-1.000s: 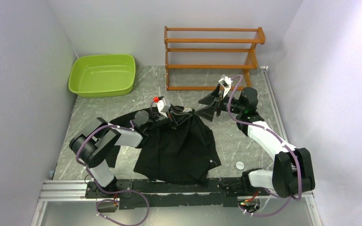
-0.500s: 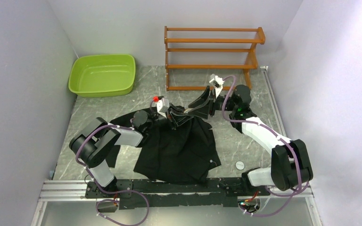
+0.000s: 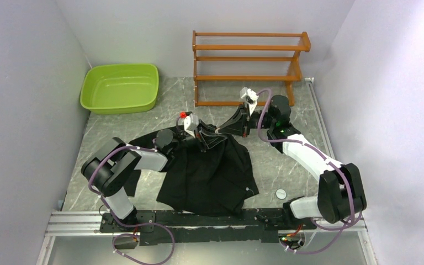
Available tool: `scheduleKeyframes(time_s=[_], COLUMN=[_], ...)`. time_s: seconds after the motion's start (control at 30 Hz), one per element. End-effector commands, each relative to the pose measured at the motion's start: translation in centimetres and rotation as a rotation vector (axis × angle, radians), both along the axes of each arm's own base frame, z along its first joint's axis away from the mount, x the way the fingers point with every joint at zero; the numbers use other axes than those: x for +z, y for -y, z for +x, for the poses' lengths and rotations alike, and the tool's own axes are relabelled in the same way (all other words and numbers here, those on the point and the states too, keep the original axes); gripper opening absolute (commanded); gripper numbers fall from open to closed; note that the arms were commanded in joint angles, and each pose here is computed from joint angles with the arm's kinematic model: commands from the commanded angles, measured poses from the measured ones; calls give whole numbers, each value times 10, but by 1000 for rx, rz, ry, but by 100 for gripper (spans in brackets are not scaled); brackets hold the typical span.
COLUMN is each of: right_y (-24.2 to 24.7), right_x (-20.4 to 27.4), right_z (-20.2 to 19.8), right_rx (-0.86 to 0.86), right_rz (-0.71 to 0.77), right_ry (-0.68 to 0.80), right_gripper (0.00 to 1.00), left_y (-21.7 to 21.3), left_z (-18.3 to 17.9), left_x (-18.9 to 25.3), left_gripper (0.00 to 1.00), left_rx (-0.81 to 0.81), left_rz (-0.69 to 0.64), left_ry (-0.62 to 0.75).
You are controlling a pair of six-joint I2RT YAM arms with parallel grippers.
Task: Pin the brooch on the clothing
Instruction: Pin the brooch to the clothes.
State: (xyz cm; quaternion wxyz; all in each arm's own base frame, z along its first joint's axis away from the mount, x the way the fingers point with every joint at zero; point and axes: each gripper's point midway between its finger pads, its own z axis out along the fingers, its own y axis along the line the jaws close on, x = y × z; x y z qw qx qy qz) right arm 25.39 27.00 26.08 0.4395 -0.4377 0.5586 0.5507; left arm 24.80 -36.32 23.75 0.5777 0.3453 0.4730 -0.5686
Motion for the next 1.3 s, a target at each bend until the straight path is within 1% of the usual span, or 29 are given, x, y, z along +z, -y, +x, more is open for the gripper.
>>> scheduleKeyframes(time_s=[0.0,0.03,0.07,0.17,0.2,0.23,0.33,0.43,0.6,0.67,0.73,0.8,0.93,1.0,1.07,1.13,1.27], right_y=[0,0,0,0,0,1,1,1,1,1,1,1,0,0,0,0,0], right_x=[12,13,13,15,16,17,17,16,17,17,17,17,16,15,15,16,17], right_z=[2,2,2,1,2,1,0,0,0,0,0,0,1,1,1,1,1], right_rx=[-19,-19,-21,-22,-24,-24,-27,-26,-21,-21,-22,-22,-19,-18,-22,-23,-24], right_rz=[0,-1,-3,-4,-2,-1,-5,-8,-8,-9,-11,-11,-14,-15,-15,-15,-15], right_ry=[69,72,73,77,79,79,81,79,79,80,78,77,71,68,71,72,73], right_gripper=[0,0,0,0,0,0,0,0,0,0,0,0,0,0,0,0,0], left_y=[-4,-5,-6,-12,-15,-18,-30,-40,-45,-44,-42,-37,-29,-27,-24,-23,-23], left_z=[1,1,1,5,6,9,16,14,12,11,11,9,5,6,6,6,6], left_x=[30,30,28,21,16,11,-2,-1,8,12,15,18,24,25,25,23,19], left_gripper=[32,45,55,77,82,84,86,84,75,68,57,51,49,45,37,31,30], left_rx=[29,33,41,91,108,134,191,186,136,118,91,53,-20,-30,-51,-64,-64], left_rz=[-65,-59,-48,-4,22,53,135,151,167,169,171,176,160,149,152,163,189], left_ry=[83,89,92,106,121,127,112,123,106,101,101,98,91,81,83,81,88])
